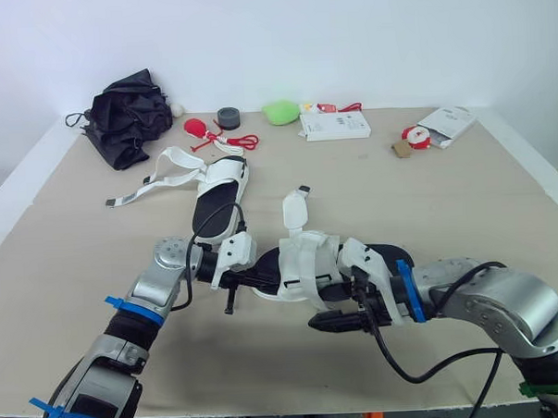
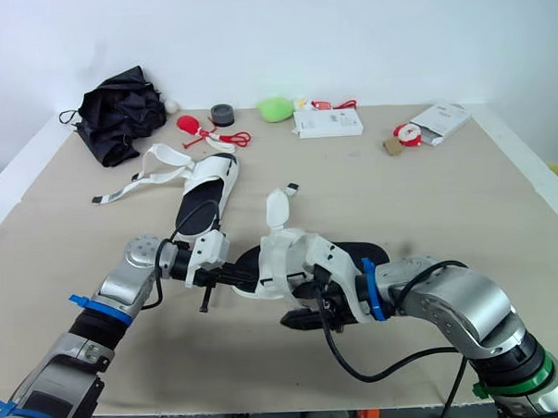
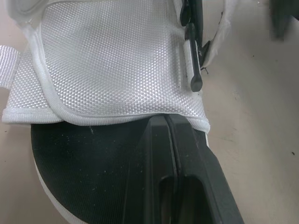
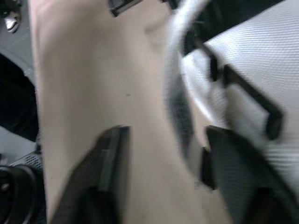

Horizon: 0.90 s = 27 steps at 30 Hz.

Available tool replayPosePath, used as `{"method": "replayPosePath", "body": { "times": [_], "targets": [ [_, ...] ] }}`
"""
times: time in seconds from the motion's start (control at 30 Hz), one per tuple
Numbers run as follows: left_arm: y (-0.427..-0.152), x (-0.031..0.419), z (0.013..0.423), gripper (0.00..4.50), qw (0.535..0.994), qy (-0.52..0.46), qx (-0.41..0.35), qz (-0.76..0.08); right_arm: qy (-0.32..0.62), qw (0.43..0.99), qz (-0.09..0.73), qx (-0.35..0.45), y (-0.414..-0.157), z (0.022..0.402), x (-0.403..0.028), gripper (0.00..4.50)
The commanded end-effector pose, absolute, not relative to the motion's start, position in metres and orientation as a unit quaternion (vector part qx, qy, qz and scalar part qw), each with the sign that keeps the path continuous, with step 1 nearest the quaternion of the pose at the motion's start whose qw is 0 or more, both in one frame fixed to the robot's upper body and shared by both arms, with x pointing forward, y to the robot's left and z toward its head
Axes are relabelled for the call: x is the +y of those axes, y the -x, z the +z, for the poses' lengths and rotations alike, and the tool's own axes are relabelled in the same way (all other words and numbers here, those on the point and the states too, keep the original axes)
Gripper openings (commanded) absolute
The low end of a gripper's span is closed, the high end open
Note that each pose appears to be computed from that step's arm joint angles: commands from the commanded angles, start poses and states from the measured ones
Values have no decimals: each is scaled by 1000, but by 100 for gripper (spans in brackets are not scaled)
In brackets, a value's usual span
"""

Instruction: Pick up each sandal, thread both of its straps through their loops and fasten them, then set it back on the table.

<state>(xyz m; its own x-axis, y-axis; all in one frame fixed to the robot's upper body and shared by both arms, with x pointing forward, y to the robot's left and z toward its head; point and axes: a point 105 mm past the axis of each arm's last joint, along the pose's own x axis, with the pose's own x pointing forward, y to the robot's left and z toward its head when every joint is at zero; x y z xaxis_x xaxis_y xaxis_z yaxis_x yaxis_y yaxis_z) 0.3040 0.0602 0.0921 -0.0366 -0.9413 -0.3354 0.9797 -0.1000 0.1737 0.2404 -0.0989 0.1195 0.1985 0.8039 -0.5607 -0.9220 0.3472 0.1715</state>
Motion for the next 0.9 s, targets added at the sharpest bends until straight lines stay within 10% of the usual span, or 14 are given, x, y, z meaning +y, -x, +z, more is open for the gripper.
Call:
{"method": "replayPosePath", "body": {
  "times": [0.03, 0.13, 0.47, 0.9],
  "targets": [
    [-291, 67, 53, 0, 654, -181, 137, -722, 111, 770, 564, 277, -244, 125, -94, 105],
    [-291, 67, 53, 0, 654, -181, 136, -722, 106, 768, 567, 277, -243, 124, -93, 8],
    [-291, 66, 53, 0, 654, -180, 136, -722, 26, 746, 613, 260, -231, 156, -96, 8],
    [-292, 62, 52, 0, 651, -180, 132, -725, -124, 795, 519, 291, -316, 215, -103, 8]
  ]
}}
